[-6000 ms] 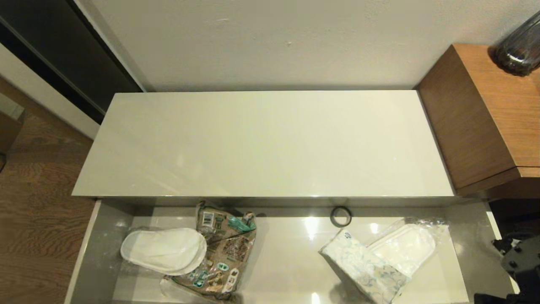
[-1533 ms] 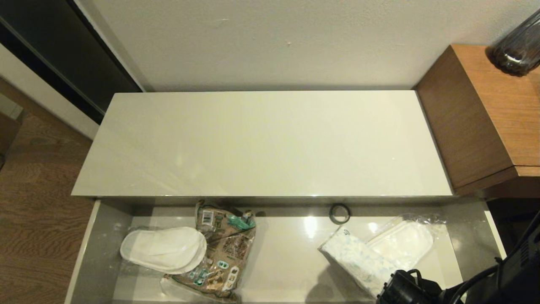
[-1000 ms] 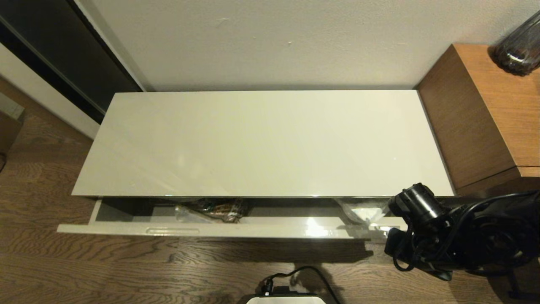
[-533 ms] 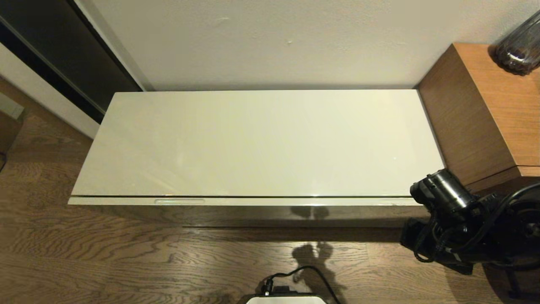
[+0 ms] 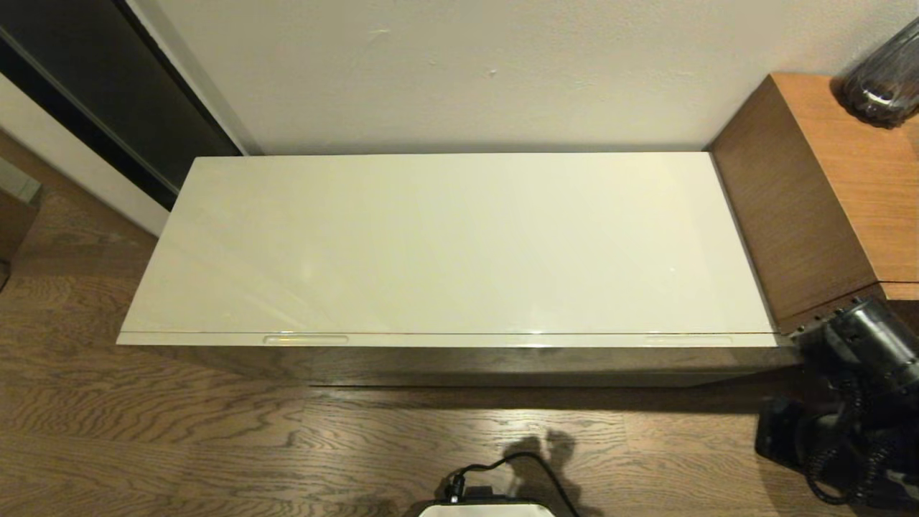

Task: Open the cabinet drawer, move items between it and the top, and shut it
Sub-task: Close the drawer, then open the drawer

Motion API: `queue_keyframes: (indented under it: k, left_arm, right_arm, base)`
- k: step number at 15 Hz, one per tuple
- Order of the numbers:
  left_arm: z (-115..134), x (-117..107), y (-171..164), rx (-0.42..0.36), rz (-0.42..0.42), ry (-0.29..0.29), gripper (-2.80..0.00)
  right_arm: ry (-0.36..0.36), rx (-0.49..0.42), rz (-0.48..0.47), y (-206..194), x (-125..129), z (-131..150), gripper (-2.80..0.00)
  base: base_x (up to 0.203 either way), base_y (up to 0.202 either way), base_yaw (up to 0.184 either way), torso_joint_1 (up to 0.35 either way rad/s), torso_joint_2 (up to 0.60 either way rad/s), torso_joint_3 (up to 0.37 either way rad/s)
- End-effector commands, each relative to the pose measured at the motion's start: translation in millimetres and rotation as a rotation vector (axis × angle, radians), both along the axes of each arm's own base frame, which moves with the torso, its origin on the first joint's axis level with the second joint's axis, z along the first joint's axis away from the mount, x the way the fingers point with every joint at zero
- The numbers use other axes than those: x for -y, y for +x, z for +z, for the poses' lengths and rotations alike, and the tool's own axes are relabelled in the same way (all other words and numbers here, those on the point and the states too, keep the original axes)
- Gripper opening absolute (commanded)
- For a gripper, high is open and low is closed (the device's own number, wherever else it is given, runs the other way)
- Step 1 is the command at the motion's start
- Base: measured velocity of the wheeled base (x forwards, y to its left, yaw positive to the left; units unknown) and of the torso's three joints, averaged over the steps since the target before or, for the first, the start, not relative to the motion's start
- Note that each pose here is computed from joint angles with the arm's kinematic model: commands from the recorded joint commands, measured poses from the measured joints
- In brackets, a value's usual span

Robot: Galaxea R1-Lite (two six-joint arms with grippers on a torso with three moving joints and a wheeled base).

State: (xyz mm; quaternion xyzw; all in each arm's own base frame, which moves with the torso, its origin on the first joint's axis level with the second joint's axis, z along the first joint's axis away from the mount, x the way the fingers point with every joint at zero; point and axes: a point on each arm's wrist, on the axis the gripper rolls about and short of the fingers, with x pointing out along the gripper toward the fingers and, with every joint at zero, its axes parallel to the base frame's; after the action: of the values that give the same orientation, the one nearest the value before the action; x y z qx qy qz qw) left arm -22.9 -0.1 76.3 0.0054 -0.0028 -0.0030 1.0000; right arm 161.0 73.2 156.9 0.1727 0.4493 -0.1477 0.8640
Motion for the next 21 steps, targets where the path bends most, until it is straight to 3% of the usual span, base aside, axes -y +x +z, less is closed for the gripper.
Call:
queue_keyframes:
  k: [1,4,7,9,11,12,15,17,21]
  left_arm:
    - [0.1,0.0,0.0,0.001,0.000,0.000,-2.80]
    - [0.1,0.0,0.0,0.001,0.000,0.000,-2.80]
    - [0.1,0.0,0.0,0.001,0.000,0.000,-2.80]
    - [0.1,0.0,0.0,0.001,0.000,0.000,-2.80]
    - [0.1,0.0,0.0,0.001,0.000,0.000,-2.80]
    - [0.1,0.0,0.0,0.001,0.000,0.000,-2.80]
    - [0.1,0.0,0.0,0.001,-0.001,0.000,-2.80]
    - [0.1,0.0,0.0,0.001,-0.001,0.000,-2.80]
    - [0.1,0.0,0.0,0.001,-0.001,0.000,-2.80]
  right_arm:
    - [-0.064,0.068,0.007,-38.5,12.4,23.2,-2.80]
    - [-0.285,0.068,-0.037,-55.7,21.2,24.6,-2.80]
    - [-0.354,0.123,-0.082,-71.4,33.4,34.1,-2.80]
    - [-0.304,0.135,-0.081,-80.0,38.4,53.5,-2.80]
    - [-0.208,0.119,-0.032,-87.9,41.4,63.1,-2.80]
    - [-0.206,0.127,0.007,-91.9,43.4,66.1,-2.80]
    - [-0.223,0.210,0.264,-118.5,58.5,81.8,-2.80]
    - [-0.160,0.305,0.418,-143.2,71.5,99.4,-2.80]
    - [-0.021,0.343,0.382,-186.7,85.5,113.2,-2.80]
  base:
    - [0.000,0.000,0.000,0.000,0.00,0.000]
    - [0.000,0.000,0.000,0.000,0.00,0.000]
    - [0.000,0.000,0.000,0.000,0.00,0.000]
    - [0.000,0.000,0.000,0.000,0.00,0.000]
    - [0.000,0.000,0.000,0.000,0.00,0.000]
    - [0.000,0.000,0.000,0.000,0.00,0.000]
    - [0.000,0.000,0.000,0.000,0.00,0.000]
    - [0.000,0.000,0.000,0.000,0.00,0.000]
    - [0.000,0.000,0.000,0.000,0.00,0.000]
